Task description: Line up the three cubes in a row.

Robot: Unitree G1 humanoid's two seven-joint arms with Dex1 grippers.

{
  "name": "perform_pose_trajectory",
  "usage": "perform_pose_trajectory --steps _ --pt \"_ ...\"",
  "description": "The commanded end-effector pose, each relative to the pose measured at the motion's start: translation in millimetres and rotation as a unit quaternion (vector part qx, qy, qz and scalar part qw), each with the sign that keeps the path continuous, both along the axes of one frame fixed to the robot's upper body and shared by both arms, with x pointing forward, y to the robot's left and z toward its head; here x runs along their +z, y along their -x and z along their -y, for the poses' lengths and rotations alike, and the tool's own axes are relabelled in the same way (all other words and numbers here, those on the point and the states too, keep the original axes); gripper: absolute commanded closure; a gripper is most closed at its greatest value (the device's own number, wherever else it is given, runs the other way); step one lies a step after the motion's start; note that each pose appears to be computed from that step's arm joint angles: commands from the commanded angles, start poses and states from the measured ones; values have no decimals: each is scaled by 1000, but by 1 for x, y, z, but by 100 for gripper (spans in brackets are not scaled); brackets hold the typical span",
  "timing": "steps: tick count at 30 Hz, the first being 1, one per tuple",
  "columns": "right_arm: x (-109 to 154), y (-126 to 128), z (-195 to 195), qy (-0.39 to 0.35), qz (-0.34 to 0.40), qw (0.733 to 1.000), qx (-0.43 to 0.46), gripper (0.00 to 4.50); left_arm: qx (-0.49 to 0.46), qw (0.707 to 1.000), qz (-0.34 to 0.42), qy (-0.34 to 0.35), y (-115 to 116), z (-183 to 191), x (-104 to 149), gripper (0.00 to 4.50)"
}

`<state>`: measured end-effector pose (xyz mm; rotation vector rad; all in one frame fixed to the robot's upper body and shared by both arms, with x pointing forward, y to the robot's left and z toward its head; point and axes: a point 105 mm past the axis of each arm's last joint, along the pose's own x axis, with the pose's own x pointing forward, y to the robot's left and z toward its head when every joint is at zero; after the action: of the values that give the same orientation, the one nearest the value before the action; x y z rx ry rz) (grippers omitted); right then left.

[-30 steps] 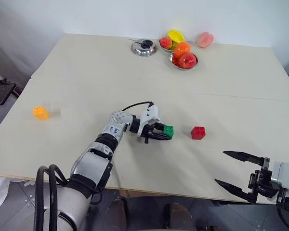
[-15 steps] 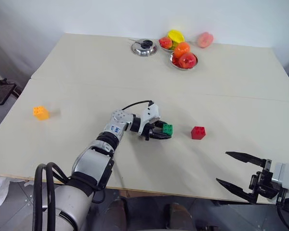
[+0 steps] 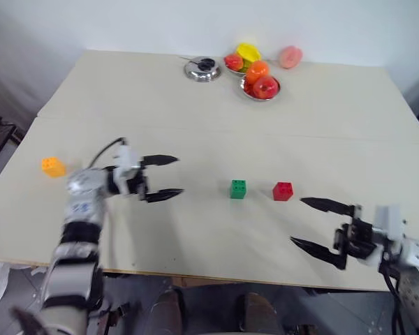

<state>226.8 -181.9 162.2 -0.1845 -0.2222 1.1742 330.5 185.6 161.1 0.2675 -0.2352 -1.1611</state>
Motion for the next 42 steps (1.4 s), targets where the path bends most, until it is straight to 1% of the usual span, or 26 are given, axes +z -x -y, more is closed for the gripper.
perform_pose_trajectory --steps 1,2,4,5,6,7,9,11,14,15,17,19,21,22,23,24,25,27,29,31,33,36,39,42 --pt "11 -2 -16 -19 5 999 41 0 132 990 37 41 21 -45 20 2" --pt "14 -5 -21 -27 9 998 52 0 194 978 33 64 30 -66 16 2" --pt "17 -8 -30 -33 16 997 71 0 299 950 37 87 48 -99 8 2" --pt "19 -9 -34 -37 25 996 78 0 365 924 34 106 61 -120 0 2" --pt "21 -10 -37 -39 30 995 82 0 406 906 31 116 71 -132 -4 2" --pt "22 -11 -40 -40 38 995 88 0 458 879 30 130 83 -148 -11 2" --pt "27 -12 -45 -40 54 993 101 0 540 828 -3 149 120 -177 -38 2" --pt "33 -14 -48 -44 66 991 108 0 596 788 -20 153 147 -193 -55 2" --pt "38 -15 -50 -46 71 990 116 0 642 746 -18 174 165 -203 -61 2" --pt "38 -15 -50 -46 68 990 118 0 651 738 -19 178 167 -203 -62 2" --pt "36 -15 -49 -42 60 990 119 0 655 734 -19 180 160 -201 -61 2" --pt "32 -16 -48 -39 53 991 117 0 649 739 -21 177 137 -197 -54 2" --pt "30 -17 -47 -39 48 991 117 0 655 734 -30 179 117 -200 -49 2" --pt "30 -17 -47 -40 48 991 117 0 652 734 -20 189 108 -200 -41 2" --pt "29 -17 -47 -38 44 991 119 0 652 733 -19 193 91 -201 -33 2" --pt "27 -17 -47 -37 42 991 120 0 653 732 -17 194 79 -201 -26 2" --pt "26 -17 -46 -36 40 991 120 0 660 724 -33 196 66 -205 -26 2" --pt "24 -16 -46 -35 38 991 120 0 658 725 -47 199 44 -204 -21 2" --pt "22 -15 -46 -34 36 992 120 0 660 722 -55 199 27 -204 -17 2" --pt "22 -14 -47 -33 35 992 120 0 671 713 -72 188 13 -208 -19 2" --pt "21 -13 -48 -33 35 992 119 0 674 711 -74 185 3 -210 -18 2" --pt "22 -10 -49 -33 36 992 116 0 656 725 -103 181 -19 -202 -25 2" --pt "22 -9 -50 -34 37 993 111 0 662 725 -89 168 -23 -205 -22 58" --pt "25 -8 -51 -32 38 994 101 0 646 737 -95 173 -27 -204 -22 146"
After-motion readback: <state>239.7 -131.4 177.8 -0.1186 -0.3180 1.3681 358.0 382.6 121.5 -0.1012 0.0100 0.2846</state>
